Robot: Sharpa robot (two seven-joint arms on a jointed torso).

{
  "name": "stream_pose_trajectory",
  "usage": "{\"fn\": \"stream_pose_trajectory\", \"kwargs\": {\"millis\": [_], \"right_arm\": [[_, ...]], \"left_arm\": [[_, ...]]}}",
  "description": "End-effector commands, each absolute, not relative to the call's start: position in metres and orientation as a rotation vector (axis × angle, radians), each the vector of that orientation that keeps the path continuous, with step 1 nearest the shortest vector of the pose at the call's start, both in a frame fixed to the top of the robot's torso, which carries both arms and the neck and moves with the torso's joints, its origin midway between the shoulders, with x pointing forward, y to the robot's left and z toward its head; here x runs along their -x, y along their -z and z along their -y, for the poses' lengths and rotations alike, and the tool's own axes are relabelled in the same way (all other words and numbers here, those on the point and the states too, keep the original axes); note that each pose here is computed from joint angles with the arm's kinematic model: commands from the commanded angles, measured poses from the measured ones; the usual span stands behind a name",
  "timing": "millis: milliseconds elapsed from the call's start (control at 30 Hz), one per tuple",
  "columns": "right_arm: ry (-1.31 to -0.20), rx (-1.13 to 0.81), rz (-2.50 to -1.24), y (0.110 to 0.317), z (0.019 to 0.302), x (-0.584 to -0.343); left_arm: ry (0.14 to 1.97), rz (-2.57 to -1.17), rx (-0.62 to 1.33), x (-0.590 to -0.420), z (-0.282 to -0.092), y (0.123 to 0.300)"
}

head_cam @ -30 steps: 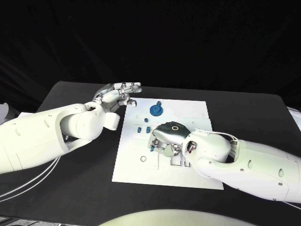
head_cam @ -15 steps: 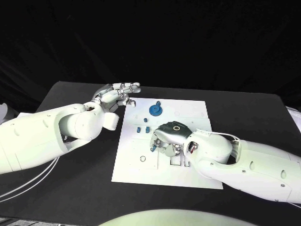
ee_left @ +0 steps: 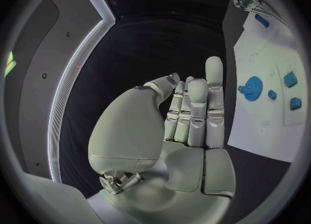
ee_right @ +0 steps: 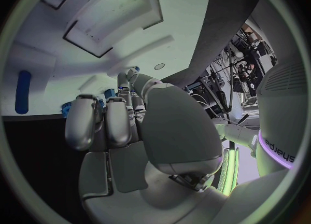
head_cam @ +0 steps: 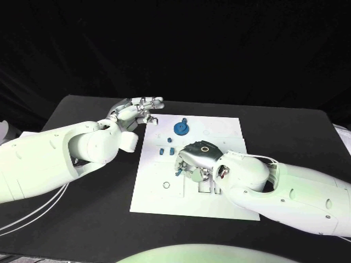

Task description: Assemble the parts on the task board

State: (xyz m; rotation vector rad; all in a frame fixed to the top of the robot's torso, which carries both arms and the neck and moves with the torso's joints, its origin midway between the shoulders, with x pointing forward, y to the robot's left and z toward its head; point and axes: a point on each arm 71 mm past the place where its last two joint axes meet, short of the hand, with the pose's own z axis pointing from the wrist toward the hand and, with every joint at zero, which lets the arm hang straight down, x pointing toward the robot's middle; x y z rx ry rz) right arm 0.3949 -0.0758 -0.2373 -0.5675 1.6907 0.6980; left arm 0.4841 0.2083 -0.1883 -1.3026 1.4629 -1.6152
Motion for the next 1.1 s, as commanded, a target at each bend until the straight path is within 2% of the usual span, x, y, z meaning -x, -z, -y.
{"fn": "stream_pose_trajectory", "kwargs": {"millis": [33,1100], "right_arm": [[-0.674,0.576,-1.678,0.237,0.075,-0.395],[-0.571,0.7,-1.682,0.239,0.064,-0.391]], "left_arm": [[1.642,-1.475,1.3,-0.483,-0.206,0.188],[1.65,-1.493,1.302,-0.482,-0.205,0.188]]}}
